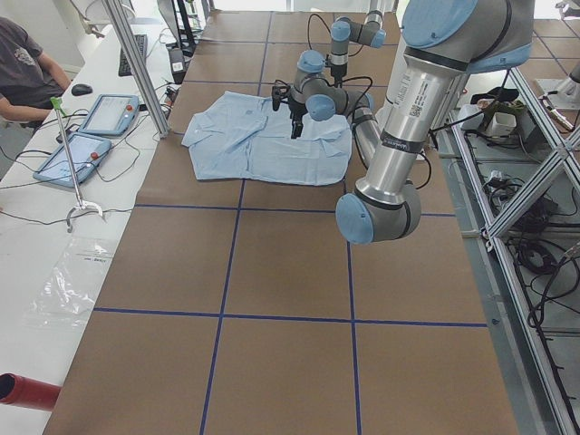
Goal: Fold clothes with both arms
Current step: 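Lower both grippers and grasp the near hem corners of the shirt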
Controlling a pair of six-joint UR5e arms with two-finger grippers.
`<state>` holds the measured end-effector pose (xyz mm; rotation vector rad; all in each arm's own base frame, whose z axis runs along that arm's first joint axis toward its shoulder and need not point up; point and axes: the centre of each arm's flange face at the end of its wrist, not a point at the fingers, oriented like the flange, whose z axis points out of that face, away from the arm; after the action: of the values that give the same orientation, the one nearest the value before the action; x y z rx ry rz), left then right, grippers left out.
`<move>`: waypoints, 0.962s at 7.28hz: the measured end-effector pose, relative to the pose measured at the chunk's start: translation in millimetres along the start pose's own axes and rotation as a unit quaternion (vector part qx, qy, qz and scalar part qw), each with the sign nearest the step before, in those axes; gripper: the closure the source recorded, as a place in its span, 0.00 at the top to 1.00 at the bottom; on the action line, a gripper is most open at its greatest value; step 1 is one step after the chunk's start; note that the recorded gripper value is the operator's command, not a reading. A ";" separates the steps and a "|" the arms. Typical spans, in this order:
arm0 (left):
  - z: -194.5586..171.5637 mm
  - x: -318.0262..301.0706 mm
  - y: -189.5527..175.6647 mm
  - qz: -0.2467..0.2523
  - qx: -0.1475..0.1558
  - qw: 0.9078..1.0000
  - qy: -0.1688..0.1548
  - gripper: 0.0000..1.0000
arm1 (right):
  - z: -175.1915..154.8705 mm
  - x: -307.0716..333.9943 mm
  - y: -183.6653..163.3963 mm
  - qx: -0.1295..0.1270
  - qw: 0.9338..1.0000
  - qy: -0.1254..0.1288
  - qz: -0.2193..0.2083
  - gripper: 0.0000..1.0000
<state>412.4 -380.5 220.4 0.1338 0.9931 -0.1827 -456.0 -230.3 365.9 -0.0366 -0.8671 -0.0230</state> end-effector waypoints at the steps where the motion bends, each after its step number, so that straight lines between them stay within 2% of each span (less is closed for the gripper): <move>1: 13.2 -23.8 21.8 -0.006 -0.015 1.000 -0.021 0.96 | -3.4 -4.4 -1.0 0.004 1.000 -0.005 0.000 0.00; 3: 44.3 -54.8 78.0 -0.026 -0.039 0.997 -0.056 0.95 | -8.3 -14.4 -3.5 0.011 1.000 -0.015 -0.001 0.00; 4: 56.4 -65.4 95.5 -0.034 -0.045 0.997 -0.059 0.94 | -9.3 -16.5 -4.6 0.014 1.000 -0.017 -0.001 0.00; 5: 70.5 -76.9 105.5 -0.041 -0.047 0.996 -0.061 0.94 | -9.3 -17.0 -5.3 0.017 1.000 -0.017 -0.001 0.00; 7: 95.7 -87.8 113.5 -0.047 -0.045 0.995 -0.072 0.86 | -8.0 -17.4 -5.9 0.018 1.000 -0.016 -0.001 0.00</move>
<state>468.3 -280.3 349.2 -0.0079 0.8635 -0.2298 -461.4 -236.4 347.5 -0.0036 -0.8992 -0.0083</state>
